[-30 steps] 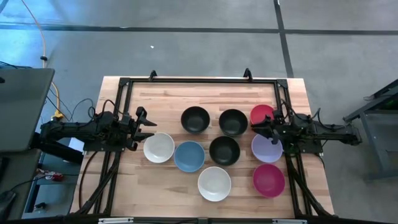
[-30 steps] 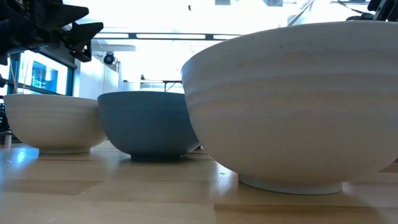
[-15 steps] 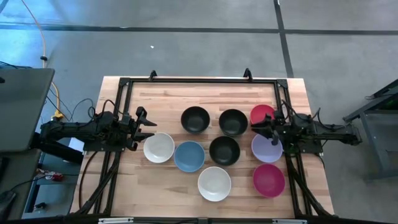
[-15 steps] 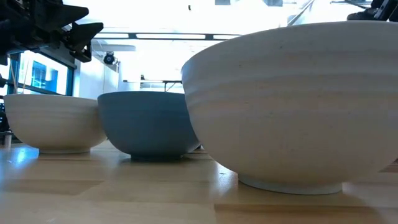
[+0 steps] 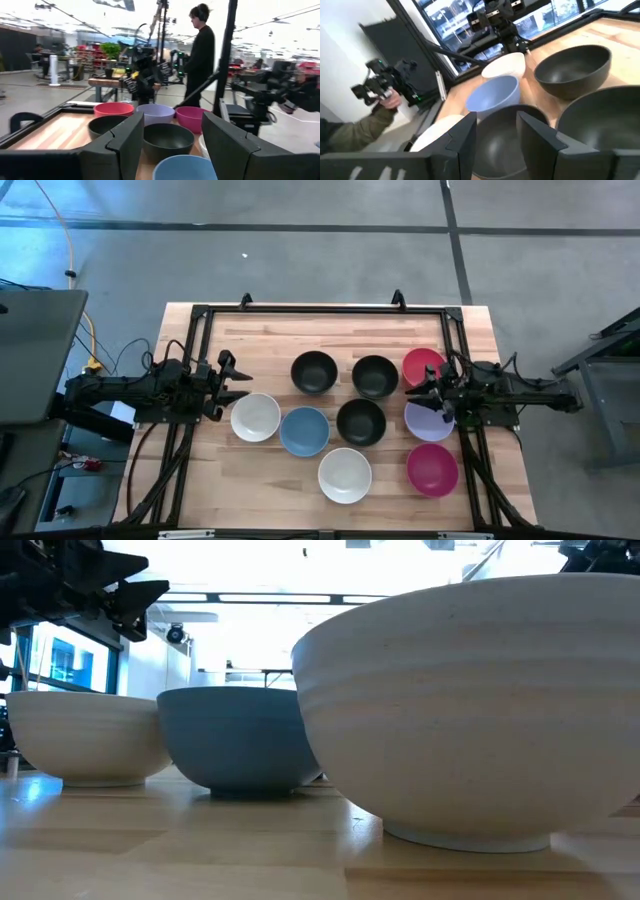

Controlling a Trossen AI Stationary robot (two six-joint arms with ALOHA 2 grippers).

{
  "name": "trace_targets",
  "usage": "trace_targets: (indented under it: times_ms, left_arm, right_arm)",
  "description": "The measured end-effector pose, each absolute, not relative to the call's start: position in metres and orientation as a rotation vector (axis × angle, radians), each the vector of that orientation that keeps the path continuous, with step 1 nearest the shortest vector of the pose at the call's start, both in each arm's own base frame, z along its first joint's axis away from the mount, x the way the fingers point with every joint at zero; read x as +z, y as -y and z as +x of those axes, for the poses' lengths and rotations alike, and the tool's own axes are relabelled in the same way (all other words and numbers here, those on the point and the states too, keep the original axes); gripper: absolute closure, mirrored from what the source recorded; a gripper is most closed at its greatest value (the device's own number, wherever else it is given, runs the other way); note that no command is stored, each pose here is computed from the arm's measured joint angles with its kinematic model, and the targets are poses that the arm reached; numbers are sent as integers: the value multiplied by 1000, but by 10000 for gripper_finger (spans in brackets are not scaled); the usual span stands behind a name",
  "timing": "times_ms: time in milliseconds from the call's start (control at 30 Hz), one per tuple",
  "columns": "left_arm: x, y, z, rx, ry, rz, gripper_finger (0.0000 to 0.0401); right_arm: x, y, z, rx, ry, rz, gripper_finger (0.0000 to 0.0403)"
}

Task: Nest bowls inside each other
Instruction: Stack the orange bowl on the bottom black bowl

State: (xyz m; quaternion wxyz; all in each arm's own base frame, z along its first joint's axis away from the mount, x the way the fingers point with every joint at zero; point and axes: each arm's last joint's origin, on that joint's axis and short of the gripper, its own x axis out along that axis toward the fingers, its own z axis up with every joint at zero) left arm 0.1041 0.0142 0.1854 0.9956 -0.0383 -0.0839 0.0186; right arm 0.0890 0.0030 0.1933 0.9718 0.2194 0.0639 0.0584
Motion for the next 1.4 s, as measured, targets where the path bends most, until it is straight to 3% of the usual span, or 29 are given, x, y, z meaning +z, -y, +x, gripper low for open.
trace_targets:
  times_ms: [300,533,767,933,1100,1400]
  left_arm:
    - [182,-16,107,86,131,-88,213]
    - [173,-19,114,136,22,-127,213]
    - [198,-19,126,95,-39,-135,213]
    - [215,-21,139,78,-139,-104,213]
    - [228,-24,156,101,-238,-69,213]
    - [243,-30,177,144,-329,12,213]
  right_arm:
    - [249,-2,112,82,-254,232,272]
    - [291,0,149,74,-577,76,272]
    - [341,2,176,49,-768,-32,272]
    - [367,7,182,-68,-881,-90,272]
    - [371,22,189,-238,-1059,-47,272]
    - [341,56,200,-400,-1433,51,272]
